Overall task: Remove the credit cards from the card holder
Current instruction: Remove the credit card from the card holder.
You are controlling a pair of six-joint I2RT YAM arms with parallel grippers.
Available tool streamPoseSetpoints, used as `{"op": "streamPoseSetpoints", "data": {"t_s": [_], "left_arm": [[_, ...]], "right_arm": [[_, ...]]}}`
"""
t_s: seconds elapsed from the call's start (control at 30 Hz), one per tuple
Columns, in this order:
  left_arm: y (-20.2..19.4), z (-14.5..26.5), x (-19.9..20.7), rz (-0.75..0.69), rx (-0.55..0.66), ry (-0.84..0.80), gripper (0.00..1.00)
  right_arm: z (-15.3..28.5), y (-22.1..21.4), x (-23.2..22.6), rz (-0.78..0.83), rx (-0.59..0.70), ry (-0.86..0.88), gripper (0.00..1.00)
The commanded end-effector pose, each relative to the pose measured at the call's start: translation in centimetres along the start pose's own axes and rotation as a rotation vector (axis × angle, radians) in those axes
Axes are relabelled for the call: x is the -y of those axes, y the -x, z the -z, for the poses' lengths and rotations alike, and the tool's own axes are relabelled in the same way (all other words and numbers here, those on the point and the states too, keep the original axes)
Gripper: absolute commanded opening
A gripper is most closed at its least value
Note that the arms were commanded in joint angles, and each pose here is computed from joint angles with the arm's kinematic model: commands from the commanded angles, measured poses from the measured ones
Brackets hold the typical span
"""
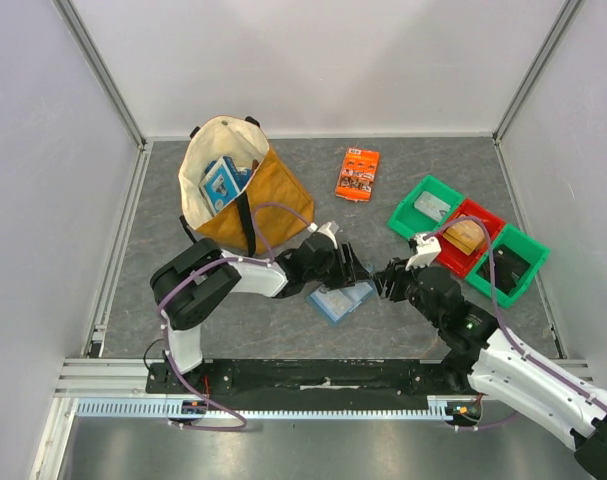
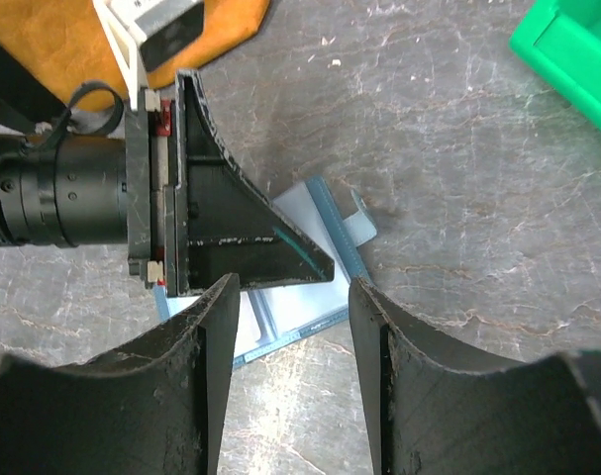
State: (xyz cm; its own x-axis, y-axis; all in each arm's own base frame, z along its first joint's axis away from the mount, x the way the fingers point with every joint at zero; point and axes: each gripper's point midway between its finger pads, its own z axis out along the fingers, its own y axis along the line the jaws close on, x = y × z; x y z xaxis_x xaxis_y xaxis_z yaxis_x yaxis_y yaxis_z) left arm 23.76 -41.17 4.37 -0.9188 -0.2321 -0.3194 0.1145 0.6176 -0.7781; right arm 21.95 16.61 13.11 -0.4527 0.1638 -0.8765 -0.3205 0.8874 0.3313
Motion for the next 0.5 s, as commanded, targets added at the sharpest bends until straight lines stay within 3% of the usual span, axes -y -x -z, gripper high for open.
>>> {"op": "streamPoseSetpoints", "data": {"t_s": [0.0,0.27,0.47], "left_arm": [[0.3,0.0,0.4,-0.041,-0.005,-0.005,0.66],[4.6,5.8,3.0,-0.139,0.161,-0.001,0.67],[4.0,8.9,1.3,-0.171,0.174,0.066,0.64]], "right_arm": [[-0.3,-0.9,-0.9,-0.026,-0.02,0.051,0.54],[-1.1,-1.2,-2.8,-0.056,-0.032,0.14,0.5],[-2.2,-2.2,-4.4,-0.077,-0.072,0.22,0.46]]}}
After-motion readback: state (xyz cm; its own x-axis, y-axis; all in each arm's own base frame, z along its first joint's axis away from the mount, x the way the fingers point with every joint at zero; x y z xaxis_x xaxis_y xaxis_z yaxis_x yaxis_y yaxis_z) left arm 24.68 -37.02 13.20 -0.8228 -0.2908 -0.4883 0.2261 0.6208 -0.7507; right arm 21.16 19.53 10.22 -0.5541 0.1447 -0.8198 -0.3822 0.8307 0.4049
